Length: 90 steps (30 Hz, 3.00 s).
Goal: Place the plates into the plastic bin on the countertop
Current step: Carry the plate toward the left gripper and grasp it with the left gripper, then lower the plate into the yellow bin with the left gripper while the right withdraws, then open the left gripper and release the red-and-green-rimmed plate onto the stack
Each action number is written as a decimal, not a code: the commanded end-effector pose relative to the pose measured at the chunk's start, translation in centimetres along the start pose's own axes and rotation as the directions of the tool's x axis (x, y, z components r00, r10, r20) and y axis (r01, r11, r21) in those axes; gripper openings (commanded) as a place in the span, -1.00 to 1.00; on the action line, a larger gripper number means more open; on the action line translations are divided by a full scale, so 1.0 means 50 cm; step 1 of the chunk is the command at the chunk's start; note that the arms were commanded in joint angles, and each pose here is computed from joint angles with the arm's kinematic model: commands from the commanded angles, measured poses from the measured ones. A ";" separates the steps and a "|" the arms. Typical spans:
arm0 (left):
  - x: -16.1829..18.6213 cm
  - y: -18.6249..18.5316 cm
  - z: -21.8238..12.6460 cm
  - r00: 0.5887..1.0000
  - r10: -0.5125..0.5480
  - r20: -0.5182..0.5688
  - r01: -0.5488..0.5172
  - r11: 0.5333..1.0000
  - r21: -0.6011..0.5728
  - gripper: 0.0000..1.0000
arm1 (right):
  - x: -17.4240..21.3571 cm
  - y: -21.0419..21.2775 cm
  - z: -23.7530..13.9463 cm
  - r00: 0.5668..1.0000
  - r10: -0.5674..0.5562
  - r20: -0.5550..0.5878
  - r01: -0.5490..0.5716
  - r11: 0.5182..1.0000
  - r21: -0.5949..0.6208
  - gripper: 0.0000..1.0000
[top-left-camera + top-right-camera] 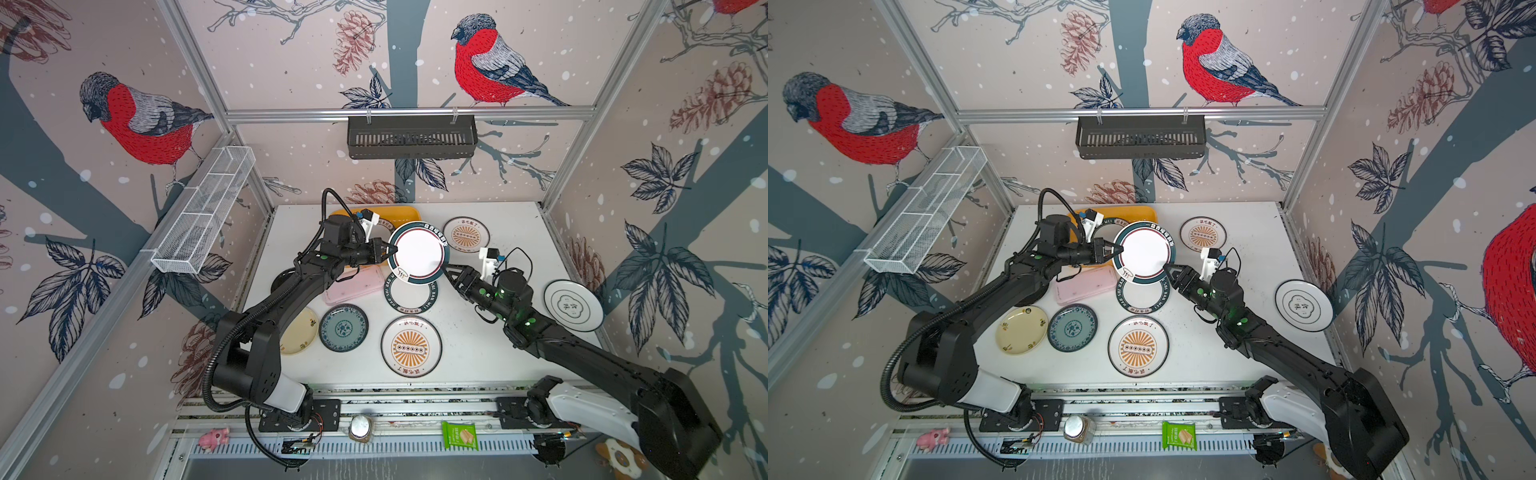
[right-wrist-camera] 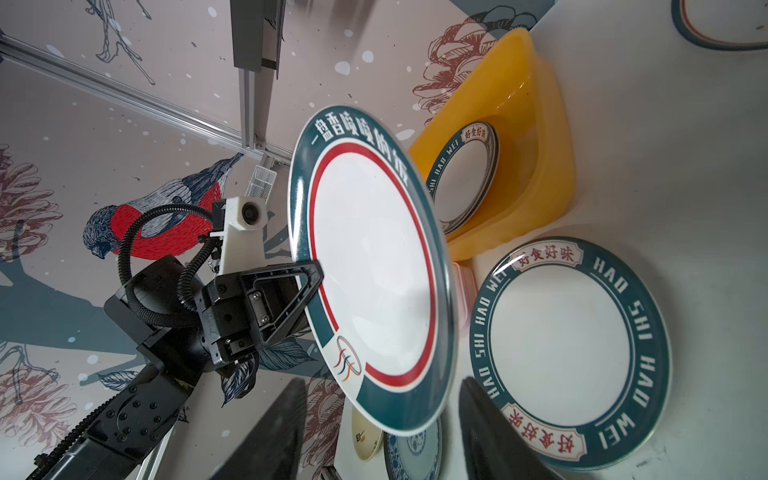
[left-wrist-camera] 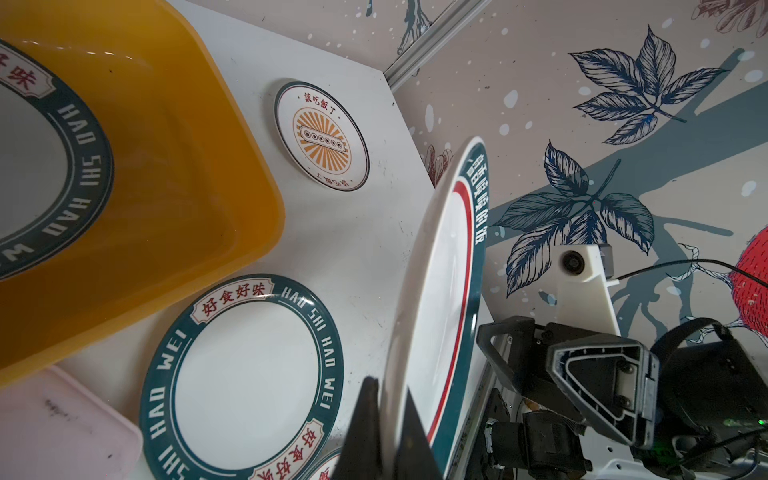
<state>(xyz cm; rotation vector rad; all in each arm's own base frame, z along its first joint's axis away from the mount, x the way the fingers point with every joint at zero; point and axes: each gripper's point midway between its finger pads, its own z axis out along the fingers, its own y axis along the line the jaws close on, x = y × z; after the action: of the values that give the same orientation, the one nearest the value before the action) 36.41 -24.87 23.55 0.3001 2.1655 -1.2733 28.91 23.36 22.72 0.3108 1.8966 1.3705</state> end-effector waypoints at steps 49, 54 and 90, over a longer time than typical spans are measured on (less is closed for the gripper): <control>-0.160 0.463 -0.010 0.911 -0.386 0.147 0.413 0.858 -0.305 -0.97 | -0.118 -0.017 -0.105 0.960 -0.126 0.251 0.122 0.992 0.029 0.99; -0.161 0.487 0.001 0.905 -0.399 0.149 0.426 0.848 -0.315 -0.97 | -0.123 -0.016 -0.106 0.958 -0.128 0.258 0.123 0.992 0.038 0.99; -0.146 0.542 0.012 0.908 -0.406 0.104 0.413 0.827 -0.381 0.28 | -0.143 -0.061 -0.104 0.953 -0.118 0.280 0.088 0.989 0.117 0.99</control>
<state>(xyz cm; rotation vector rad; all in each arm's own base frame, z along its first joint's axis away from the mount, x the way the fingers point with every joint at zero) 55.61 -10.84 7.71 -0.3963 2.4873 -1.0213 30.66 14.31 23.29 0.4360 1.7414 1.0939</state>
